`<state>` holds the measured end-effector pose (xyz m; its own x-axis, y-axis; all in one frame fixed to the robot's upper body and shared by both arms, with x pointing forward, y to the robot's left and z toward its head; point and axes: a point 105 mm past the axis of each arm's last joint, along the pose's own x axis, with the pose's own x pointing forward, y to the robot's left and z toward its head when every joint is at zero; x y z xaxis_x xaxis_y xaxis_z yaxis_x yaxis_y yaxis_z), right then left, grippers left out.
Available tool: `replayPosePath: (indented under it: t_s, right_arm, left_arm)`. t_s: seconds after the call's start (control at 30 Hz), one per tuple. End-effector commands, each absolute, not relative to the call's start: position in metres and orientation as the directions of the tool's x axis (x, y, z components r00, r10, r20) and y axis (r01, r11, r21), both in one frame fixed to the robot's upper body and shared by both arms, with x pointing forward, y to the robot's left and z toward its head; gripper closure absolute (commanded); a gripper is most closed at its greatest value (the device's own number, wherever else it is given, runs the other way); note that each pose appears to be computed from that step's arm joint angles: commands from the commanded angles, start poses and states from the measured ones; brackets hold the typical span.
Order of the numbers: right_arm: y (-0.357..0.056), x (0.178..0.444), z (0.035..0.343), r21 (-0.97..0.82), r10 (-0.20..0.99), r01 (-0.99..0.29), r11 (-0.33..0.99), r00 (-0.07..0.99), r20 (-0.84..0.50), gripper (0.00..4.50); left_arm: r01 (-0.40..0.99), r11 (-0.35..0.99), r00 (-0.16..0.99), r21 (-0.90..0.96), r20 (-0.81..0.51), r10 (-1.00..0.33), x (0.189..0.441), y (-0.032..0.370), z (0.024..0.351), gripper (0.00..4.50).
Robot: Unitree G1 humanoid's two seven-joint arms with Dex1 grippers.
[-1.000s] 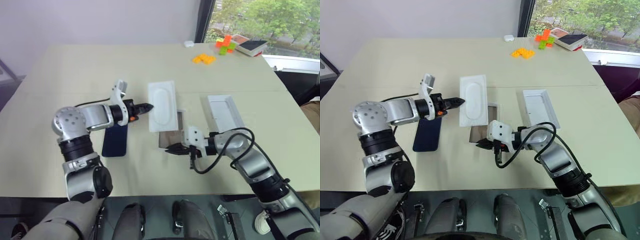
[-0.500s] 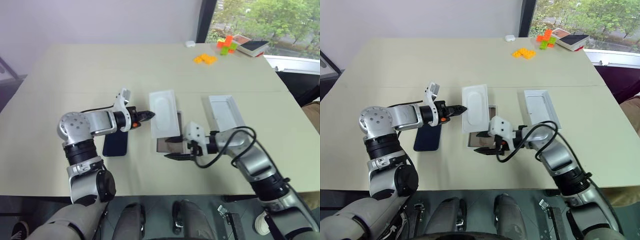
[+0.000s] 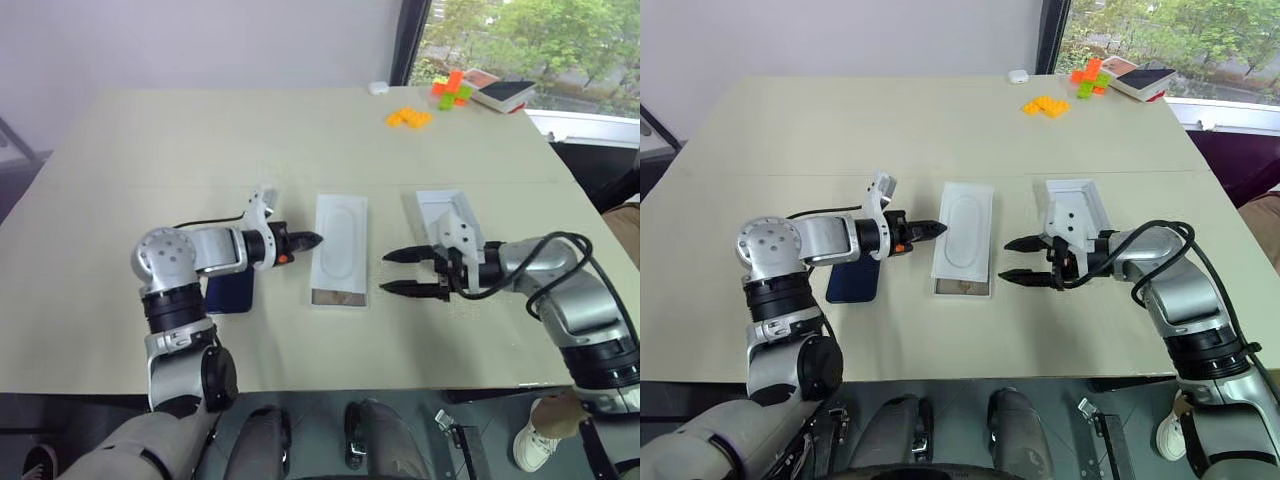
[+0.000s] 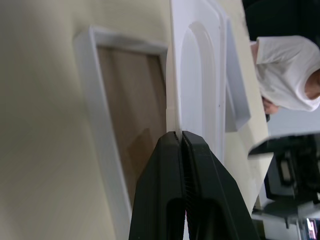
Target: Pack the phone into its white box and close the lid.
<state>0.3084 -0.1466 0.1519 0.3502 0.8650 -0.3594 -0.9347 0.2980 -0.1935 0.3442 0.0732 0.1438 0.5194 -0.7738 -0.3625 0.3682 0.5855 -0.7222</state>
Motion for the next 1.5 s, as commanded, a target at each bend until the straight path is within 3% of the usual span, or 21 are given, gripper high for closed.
replayPosePath:
  t_s: [0.03,0.13,0.23,0.4,0.67,0.87,0.97,1.03,1.1,1.23,1.33,1.5]
  right_arm:
    - [-0.144,0.32,0.172,-0.299,0.868,-0.896,0.329,0.412,-0.278,1.67]
    - [-0.143,0.325,0.173,-0.319,0.865,-0.882,0.347,0.432,-0.256,1.67]
    - [-0.14,0.327,0.172,-0.338,0.864,-0.876,0.345,0.437,-0.252,1.63]
    - [-0.138,0.329,0.173,-0.338,0.866,-0.875,0.347,0.437,-0.241,1.63]
    - [-0.129,0.334,0.174,-0.329,0.872,-0.87,0.367,0.445,-0.205,1.63]
    - [-0.116,0.335,0.172,-0.264,0.881,-0.887,0.379,0.433,-0.191,1.63]
    - [-0.102,0.332,0.172,-0.262,0.893,-0.892,0.368,0.417,-0.167,2.47]
    - [-0.097,0.341,0.168,-0.276,0.869,-0.873,0.401,0.458,-0.186,3.55]
    - [-0.091,0.348,0.161,-0.351,0.836,-0.842,0.41,0.501,-0.224,4.47]
    - [-0.071,0.348,0.16,-0.368,0.837,-0.836,0.407,0.503,-0.217,4.47]
    - [-0.064,0.346,0.139,-0.455,0.805,-0.825,0.336,0.502,-0.316,4.47]
    - [-0.066,0.34,0.121,-0.507,0.782,-0.829,0.236,0.472,-0.407,4.47]
  left_arm:
    - [0.398,0.585,0.524,-0.707,-0.348,-0.777,0.343,0.072,0.151,4.5]
    - [0.386,0.593,0.526,-0.707,-0.359,-0.771,0.342,0.073,0.147,4.5]
    - [0.378,0.591,0.523,-0.713,-0.363,-0.772,0.342,0.072,0.145,3.64]
    - [0.399,0.593,0.519,-0.699,-0.361,-0.775,0.34,0.069,0.148,1.2]
    - [0.493,0.621,0.552,-0.61,-0.332,-0.764,0.341,0.077,0.172,1.2]
    - [0.641,0.693,0.655,-0.332,-0.234,-0.718,0.341,0.096,0.201,1.2]
    - [0.604,0.744,0.742,-0.285,-0.139,-0.655,0.352,0.121,0.213,1.16]
    - [0.565,0.815,0.81,-0.127,-0.1,-0.577,0.358,0.143,0.217,1.16]
    - [0.58,0.813,0.811,-0.055,-0.06,-0.582,0.355,0.155,0.214,1.16]
    - [0.582,0.813,0.813,0.032,-0.033,-0.581,0.347,0.179,0.202,1.16]
    - [0.592,0.788,0.803,0.169,-0.048,-0.594,0.333,0.193,0.188,1.16]
    - [0.576,0.799,0.811,0.172,-0.002,-0.584,0.325,0.204,0.186,1.16]
